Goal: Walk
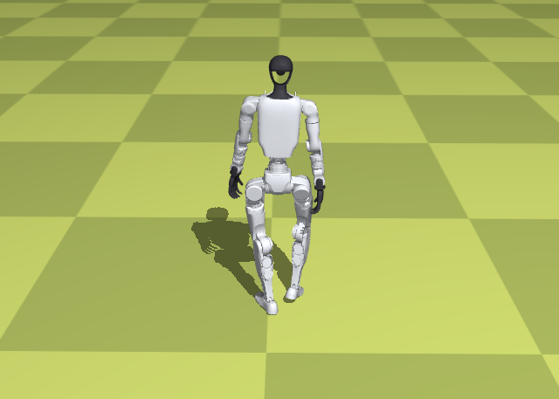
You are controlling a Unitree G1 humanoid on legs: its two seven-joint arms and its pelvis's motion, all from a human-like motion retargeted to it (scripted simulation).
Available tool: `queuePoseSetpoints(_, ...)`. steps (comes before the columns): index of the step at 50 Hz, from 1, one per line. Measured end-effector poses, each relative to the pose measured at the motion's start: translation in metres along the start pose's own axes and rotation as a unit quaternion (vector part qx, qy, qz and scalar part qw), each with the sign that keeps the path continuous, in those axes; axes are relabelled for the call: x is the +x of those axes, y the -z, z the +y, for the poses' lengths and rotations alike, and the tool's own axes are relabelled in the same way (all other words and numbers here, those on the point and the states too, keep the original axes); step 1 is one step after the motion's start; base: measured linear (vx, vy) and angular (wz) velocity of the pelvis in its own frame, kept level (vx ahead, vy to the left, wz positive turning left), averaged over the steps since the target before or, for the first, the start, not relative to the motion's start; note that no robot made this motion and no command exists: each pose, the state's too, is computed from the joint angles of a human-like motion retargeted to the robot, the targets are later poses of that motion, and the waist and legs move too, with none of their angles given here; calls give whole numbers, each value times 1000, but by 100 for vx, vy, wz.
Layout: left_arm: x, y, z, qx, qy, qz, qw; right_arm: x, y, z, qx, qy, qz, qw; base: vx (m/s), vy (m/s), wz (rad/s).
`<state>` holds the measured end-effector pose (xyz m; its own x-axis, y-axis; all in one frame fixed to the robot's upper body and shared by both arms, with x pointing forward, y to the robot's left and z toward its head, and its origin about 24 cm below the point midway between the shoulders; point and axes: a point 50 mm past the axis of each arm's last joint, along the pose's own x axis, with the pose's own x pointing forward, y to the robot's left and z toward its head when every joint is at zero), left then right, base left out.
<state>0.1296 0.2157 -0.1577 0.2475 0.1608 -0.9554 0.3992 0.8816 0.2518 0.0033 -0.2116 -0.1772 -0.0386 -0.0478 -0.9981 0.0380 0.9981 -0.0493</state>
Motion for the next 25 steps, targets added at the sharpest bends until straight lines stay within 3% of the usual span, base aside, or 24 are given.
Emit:
queuePoseSetpoints(7, -10, -62, 37, 10, -74, -133, 988, 1, 21, 7, 0, -29, 32, 999, 62, -13, 56)
queuePoseSetpoints(12, -11, -68, 35, 19, -57, -146, 987, 1, 19, 9, -12, -36, 27, 999, 66, -17, 41)
queuePoseSetpoints(25, -6, 75, -49, -6, 52, 82, 995, 2, -4, 19, -16, -23, -18, 999, 84, -27, 16)
